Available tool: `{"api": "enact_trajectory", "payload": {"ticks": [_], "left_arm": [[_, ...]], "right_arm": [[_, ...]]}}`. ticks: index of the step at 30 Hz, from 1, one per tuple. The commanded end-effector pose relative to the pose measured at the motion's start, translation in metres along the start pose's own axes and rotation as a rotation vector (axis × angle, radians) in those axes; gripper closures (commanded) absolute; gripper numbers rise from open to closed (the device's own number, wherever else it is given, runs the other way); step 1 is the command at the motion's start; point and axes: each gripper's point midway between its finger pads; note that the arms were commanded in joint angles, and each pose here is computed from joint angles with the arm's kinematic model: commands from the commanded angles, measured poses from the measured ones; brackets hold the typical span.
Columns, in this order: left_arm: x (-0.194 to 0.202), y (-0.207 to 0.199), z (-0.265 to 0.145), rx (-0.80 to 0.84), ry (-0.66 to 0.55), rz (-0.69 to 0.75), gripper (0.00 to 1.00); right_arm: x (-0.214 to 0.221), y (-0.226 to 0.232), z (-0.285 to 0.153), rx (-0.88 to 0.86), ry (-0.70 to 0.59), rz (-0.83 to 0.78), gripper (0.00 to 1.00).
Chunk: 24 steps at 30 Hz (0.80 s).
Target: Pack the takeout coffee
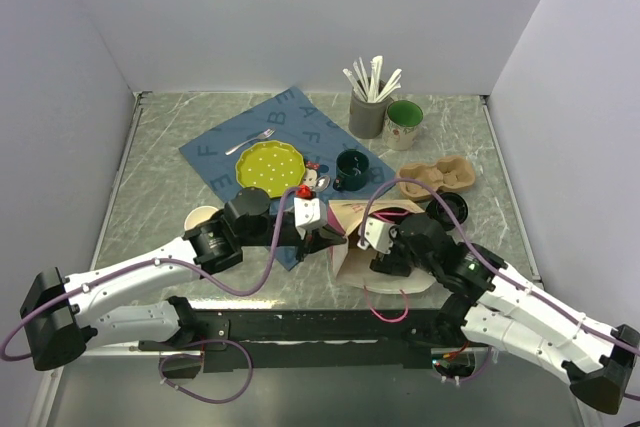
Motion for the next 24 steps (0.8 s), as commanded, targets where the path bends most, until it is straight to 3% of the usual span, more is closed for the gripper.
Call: {"api": "enact_trajectory", "payload": {"ticks": [1,13,24], "left_arm": [[-0.028,0.006,0.002,-0.013,-0.053,0.002,0.99],[-0.031,0.009,0.003,-0.029,-0.027,-0.086,0.99],[-0.034,0.015,0.005,-0.059,0.016,-0.148,0.99]], "right_arm": [[-0.018,-0.01,-0.019,0.005,-0.05,0.011,0.01],[-0.031,0.007,-0.055,-0.156,-0.066,0.027,0.04],[-0.051,0.012,-0.074,-0.229,-0.117,0.066,0.13]]}}
Point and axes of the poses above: each gripper's point midway between its finger pads, its own z axis out along the fingers, its own y axis along the line the jaws close on, x = y × z, and after that the axes turned 11 degrees about z, right-handed
